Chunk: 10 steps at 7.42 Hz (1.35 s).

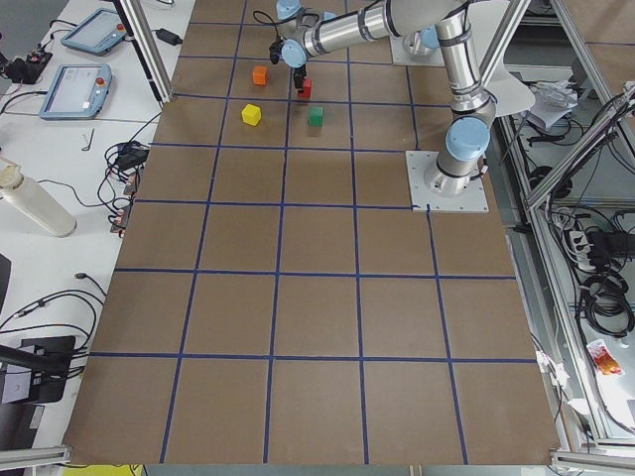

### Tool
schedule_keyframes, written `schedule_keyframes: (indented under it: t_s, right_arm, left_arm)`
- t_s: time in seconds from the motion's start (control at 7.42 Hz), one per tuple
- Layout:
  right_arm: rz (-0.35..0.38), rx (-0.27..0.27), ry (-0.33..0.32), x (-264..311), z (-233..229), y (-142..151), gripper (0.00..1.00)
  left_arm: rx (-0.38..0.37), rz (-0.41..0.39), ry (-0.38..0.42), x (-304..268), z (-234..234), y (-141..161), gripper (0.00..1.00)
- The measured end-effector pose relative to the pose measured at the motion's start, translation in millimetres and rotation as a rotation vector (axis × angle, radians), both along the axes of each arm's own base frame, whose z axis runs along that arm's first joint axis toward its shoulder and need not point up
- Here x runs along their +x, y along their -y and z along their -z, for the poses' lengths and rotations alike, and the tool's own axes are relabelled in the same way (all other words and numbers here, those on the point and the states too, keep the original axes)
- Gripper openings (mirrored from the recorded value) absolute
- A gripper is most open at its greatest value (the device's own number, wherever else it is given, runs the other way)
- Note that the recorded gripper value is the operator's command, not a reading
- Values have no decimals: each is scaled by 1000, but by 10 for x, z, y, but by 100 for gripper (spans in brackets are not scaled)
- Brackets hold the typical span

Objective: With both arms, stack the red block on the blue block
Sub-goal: 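Set the red cube down and raise the left gripper away, then withdraw the left gripper while the right gripper reaches toward the red cube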

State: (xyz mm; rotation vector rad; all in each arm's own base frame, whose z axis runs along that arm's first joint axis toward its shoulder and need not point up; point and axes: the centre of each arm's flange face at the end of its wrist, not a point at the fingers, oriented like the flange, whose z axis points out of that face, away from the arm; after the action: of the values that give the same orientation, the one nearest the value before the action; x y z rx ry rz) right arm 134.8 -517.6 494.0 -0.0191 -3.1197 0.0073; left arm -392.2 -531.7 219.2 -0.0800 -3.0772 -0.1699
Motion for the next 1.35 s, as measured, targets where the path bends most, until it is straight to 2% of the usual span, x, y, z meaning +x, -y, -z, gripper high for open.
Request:
schedule_keyframes:
  t_s: [0.27, 0.54, 0.67, 1.08, 1.35]
  right_arm:
    - [5, 8, 10, 38, 28, -13, 100]
    - [56, 44, 35, 243, 251, -88, 100]
    - [65, 47, 42, 442, 431, -149, 100]
    - [71, 12, 47, 970, 1279, -346, 100]
    - [85, -31, 60, 1126, 1772, -305, 100]
  left_arm:
    - [-42, -75, -16, 663, -366, 360, 100]
    - [-123, -116, 41, 1339, -797, 557, 100]
    - [-145, -113, 67, 1648, -1002, 587, 100]
    - [-131, -56, 85, 2252, -1678, 353, 100]
    - [-131, -40, 80, 2455, -2070, 112, 100]
